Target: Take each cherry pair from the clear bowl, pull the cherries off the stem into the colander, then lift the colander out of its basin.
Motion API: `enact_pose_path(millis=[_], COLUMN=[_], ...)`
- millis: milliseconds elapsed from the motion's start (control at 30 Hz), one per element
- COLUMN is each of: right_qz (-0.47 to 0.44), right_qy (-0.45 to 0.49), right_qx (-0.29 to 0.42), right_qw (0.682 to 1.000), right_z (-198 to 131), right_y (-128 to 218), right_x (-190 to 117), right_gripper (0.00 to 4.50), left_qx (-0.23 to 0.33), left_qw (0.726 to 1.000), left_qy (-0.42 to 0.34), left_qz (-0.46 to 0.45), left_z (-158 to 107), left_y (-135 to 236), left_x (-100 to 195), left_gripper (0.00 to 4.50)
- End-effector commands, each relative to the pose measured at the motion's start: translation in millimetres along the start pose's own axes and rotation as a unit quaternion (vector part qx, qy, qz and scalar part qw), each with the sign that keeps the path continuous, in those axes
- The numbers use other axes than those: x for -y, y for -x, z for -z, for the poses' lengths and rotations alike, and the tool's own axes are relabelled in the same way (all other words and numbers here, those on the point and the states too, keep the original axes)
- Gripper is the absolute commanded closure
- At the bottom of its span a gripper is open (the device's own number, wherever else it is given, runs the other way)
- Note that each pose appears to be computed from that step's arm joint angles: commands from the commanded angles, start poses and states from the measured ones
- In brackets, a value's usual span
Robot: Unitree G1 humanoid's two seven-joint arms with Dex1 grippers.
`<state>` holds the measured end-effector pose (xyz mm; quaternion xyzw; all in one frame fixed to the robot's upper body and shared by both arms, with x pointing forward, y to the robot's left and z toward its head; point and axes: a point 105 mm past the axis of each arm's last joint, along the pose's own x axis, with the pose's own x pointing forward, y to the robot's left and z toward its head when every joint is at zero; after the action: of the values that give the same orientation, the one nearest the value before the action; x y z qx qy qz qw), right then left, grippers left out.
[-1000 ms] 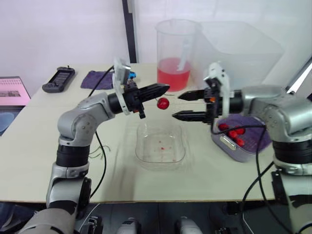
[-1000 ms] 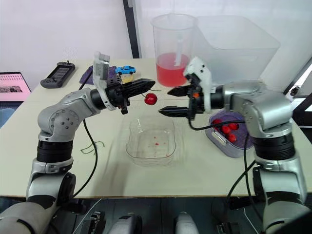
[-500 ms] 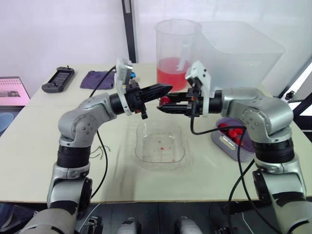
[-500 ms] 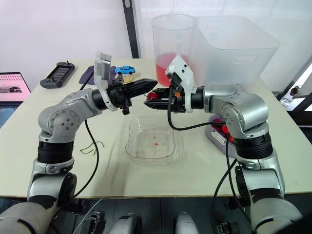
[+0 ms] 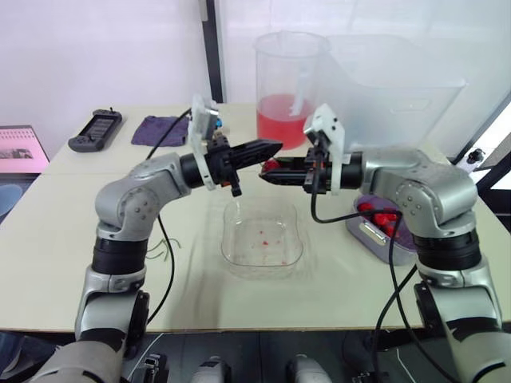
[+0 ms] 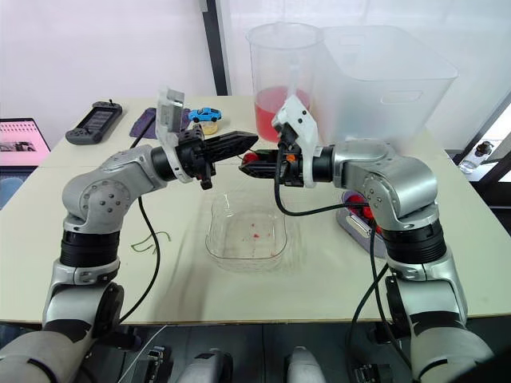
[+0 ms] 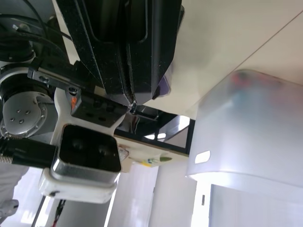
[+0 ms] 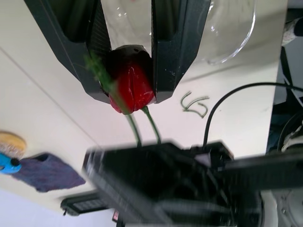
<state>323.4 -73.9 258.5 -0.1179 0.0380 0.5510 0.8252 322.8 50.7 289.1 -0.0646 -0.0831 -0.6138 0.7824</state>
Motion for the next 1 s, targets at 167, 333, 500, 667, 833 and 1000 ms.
enact_pose_path(millis=[167,333,500,667,833,1000], right_qz=[0.053,0.145,0.266,0.255,0.261,0.254], right_qy=[-0.015,0.003,0.034,0.026,0.016,0.031], right_qx=[-0.049,-0.084,-0.214,-0.295,-0.339,-0.315], right_qw=[0.997,0.986,0.939,0.92,0.904,0.914], right_z=[31,26,47,79,99,73], right_y=[25,84,166,190,202,197], right_x=[18,50,88,86,86,88], right_gripper=[3.79,3.79,3.79,3.79,2.55,0.18], left_qx=[0.028,0.027,0.02,0.013,0.0,-0.001], left_qw=[0.999,0.999,0.999,0.999,0.999,0.998], left_qy=[-0.038,-0.036,-0.033,-0.032,-0.033,-0.038], left_qz=[0.008,0.003,-0.01,-0.022,-0.034,-0.049], left_z=[-22,-21,-17,-11,-4,-7], left_y=[2,5,11,16,21,29], left_x=[4,2,-1,-4,-7,-12], left_gripper=[4.5,4.5,4.5,4.5,4.5,4.5])
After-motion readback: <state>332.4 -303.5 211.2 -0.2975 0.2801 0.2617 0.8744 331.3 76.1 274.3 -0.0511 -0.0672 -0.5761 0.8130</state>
